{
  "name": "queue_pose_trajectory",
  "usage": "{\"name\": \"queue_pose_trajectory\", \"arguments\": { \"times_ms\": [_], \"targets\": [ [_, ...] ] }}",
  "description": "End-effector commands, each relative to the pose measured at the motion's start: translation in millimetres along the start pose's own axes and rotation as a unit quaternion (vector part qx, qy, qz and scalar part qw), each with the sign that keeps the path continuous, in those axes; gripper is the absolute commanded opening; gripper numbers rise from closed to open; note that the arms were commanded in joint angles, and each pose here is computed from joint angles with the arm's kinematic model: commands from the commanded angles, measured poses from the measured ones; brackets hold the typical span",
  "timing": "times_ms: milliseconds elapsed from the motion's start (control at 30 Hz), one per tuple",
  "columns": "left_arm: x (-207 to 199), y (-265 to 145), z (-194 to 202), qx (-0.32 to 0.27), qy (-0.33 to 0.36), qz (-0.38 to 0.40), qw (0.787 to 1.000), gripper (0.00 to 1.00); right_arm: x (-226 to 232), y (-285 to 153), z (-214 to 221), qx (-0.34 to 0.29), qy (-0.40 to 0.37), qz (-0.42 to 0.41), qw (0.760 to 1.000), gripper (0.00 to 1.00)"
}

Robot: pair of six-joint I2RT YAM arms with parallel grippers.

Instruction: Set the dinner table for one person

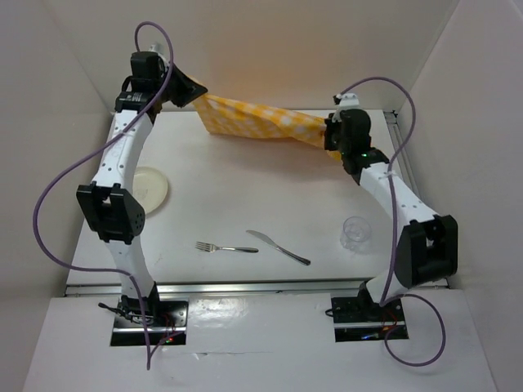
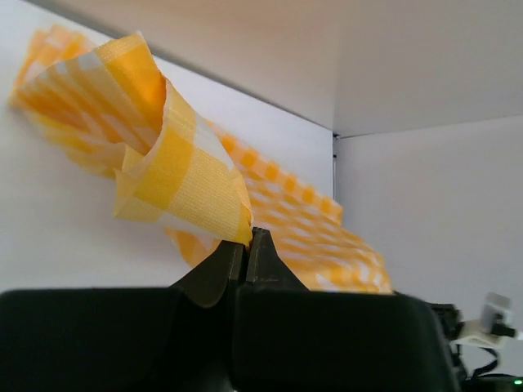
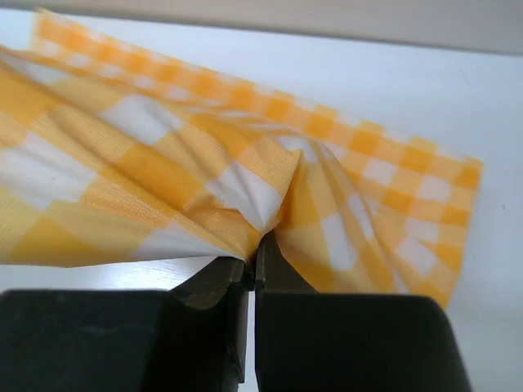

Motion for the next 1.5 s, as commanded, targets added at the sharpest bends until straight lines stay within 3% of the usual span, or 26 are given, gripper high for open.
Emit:
{"name": "queue_pose_trajectory", "arguments": {
  "times_ms": [0, 33, 100, 167, 200, 267, 367, 500, 633, 800, 1033, 1133, 1200, 1267, 1300, 1333, 1467],
  "targets": [
    [5.1, -21.9, -9.4, -0.021, 0.026, -0.002, 0.999, 0.00, 4.2, -31.1, -35.0, -0.007, 0.004, -0.118, 0.993, 0.00],
    [13.0, -24.0, 3.8, -0.008, 0.030, -0.010, 0.999, 0.00, 3.5, -33.5, -23.6, 0.024, 0.044, -0.145, 0.988, 0.10],
    [21.8, -25.7, 21.1, 0.007, 0.030, -0.014, 0.999, 0.00, -34.9, -28.0, 0.0, 0.074, 0.118, -0.104, 0.985, 0.40],
    [29.6, -27.6, 62.5, 0.049, 0.020, -0.009, 0.999, 0.00, -49.9, -20.4, 5.6, 0.115, 0.194, -0.076, 0.971, 0.76],
    [20.5, -24.7, 82.8, 0.066, 0.024, 0.002, 0.997, 0.00, -55.8, -13.2, 34.7, 0.181, 0.220, -0.045, 0.957, 0.82],
    [25.0, -22.0, 115.0, 0.092, 0.040, -0.016, 0.995, 0.00, -45.9, -10.1, 30.6, 0.206, 0.240, -0.045, 0.948, 0.88],
    [25.5, -19.1, 142.9, 0.122, 0.053, -0.029, 0.991, 0.00, -27.9, -21.7, 23.9, 0.195, 0.241, -0.053, 0.949, 0.88],
    [29.1, -19.6, 148.4, 0.128, 0.065, -0.045, 0.989, 0.00, -5.1, -40.9, 27.7, 0.171, 0.220, -0.056, 0.959, 0.90],
    [36.9, -33.9, 142.8, 0.110, 0.082, -0.079, 0.987, 0.00, -10.5, -49.6, 49.0, 0.205, 0.213, -0.010, 0.955, 0.90],
    [63.9, -43.2, 153.4, 0.107, 0.090, -0.141, 0.980, 0.00, -6.5, -75.0, 95.7, 0.253, 0.227, 0.016, 0.940, 0.76],
    [142.6, -75.0, 151.7, 0.087, 0.023, -0.250, 0.964, 0.00, -4.1, -84.4, 114.9, 0.270, 0.256, 0.007, 0.928, 0.72],
    [143.5, -82.4, 142.0, 0.066, 0.008, -0.235, 0.970, 0.00, -10.0, -71.0, 124.5, 0.280, 0.252, 0.032, 0.926, 0.55],
    [147.3, -82.8, 143.8, 0.075, 0.002, -0.239, 0.968, 0.00, -15.8, -61.2, 134.9, 0.296, 0.247, 0.044, 0.922, 0.50],
    [149.3, -81.3, 145.1, 0.081, 0.005, -0.241, 0.967, 0.00, -15.2, -49.4, 144.9, 0.316, 0.236, 0.042, 0.918, 0.56],
    [149.3, -81.3, 145.1, 0.081, 0.005, -0.241, 0.967, 0.00, -15.5, -46.7, 147.2, 0.323, 0.235, 0.046, 0.916, 0.71],
    [149.3, -81.3, 145.1, 0.081, 0.005, -0.241, 0.967, 0.00, -15.3, -43.5, 147.9, 0.325, 0.235, 0.048, 0.915, 0.77],
    [147.3, -82.5, 138.3, 0.075, 0.012, -0.244, 0.967, 0.00, -23.0, -50.7, 160.9, 0.330, 0.259, 0.065, 0.906, 0.84]
  ]
}}
Point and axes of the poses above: each gripper's point midway between its finger pads, its own y axis out along the fingers, its own x axis along the line the jaws close on, z = x × y, the point moved 2 cm from there along -y, back along the fingers, and after that the axes turned 15 degrees about y, right-handed, at the moved point
